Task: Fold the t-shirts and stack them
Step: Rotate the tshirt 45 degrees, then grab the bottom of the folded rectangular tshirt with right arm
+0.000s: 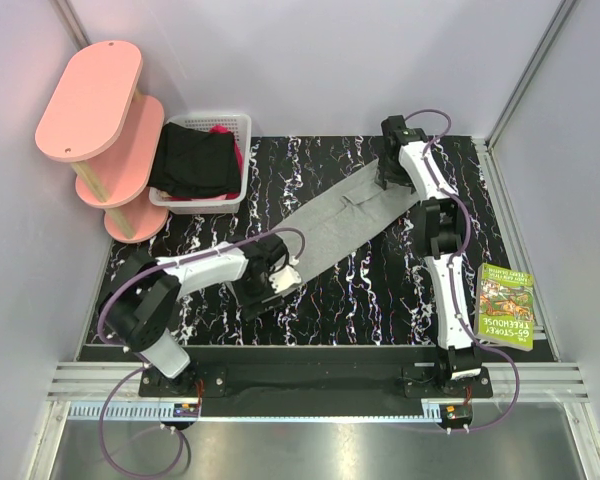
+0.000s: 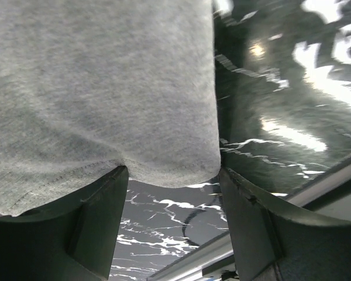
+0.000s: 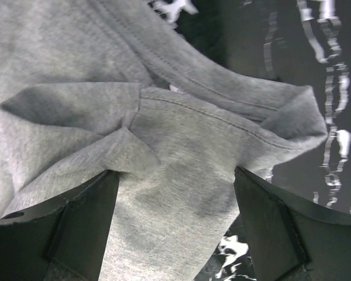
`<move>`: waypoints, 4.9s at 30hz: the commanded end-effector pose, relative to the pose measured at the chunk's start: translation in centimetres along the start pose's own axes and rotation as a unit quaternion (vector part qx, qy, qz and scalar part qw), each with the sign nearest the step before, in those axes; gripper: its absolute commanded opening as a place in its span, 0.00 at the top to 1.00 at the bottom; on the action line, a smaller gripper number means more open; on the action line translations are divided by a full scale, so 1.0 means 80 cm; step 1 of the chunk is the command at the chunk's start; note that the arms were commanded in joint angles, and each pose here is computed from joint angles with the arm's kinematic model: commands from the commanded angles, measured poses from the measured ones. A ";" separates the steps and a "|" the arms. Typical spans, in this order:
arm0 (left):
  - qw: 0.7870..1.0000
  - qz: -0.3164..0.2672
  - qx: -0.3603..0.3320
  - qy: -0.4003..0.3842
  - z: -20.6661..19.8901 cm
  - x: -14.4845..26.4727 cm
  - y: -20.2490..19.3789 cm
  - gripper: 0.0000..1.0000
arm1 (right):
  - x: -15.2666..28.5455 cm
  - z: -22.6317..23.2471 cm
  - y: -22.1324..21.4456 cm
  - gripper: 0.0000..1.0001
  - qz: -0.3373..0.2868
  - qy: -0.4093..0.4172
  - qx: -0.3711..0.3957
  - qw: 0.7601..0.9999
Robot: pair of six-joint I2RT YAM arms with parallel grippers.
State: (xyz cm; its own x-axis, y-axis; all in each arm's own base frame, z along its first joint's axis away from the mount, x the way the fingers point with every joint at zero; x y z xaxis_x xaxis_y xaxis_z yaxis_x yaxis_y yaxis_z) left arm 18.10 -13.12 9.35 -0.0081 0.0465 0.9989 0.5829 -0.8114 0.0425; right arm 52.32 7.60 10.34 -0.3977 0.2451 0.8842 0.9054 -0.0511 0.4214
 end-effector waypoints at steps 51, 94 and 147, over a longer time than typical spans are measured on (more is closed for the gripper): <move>0.846 -0.345 0.385 0.129 0.145 0.169 -0.141 0.25 | 0.234 0.240 -0.340 0.17 0.048 0.213 0.303 0.928; 0.812 -0.349 0.457 0.103 0.167 0.166 -0.208 0.24 | 0.341 0.280 -0.455 0.00 -0.139 0.092 0.536 0.828; 0.798 -0.341 0.496 0.031 0.190 0.125 -0.260 0.26 | 0.218 0.348 -0.499 0.27 -0.086 0.080 0.568 0.815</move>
State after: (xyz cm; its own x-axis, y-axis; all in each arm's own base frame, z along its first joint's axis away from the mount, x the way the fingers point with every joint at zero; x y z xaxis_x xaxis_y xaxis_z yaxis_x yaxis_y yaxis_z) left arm 17.56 12.36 16.59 -0.5720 0.2545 0.7798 0.8142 0.2916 0.5020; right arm 14.53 43.49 9.11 -0.5730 -0.1255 0.8099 0.2990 0.8881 0.3492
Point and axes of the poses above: each gripper's point midway between its finger pads, its own x axis back along the fingers, its own z axis along the line the jaws close on, y = z × x, the point moved 8 cm from there along x, back along the fingers, and after that the axes turned 10 degrees about x, right-handed, at the moved point
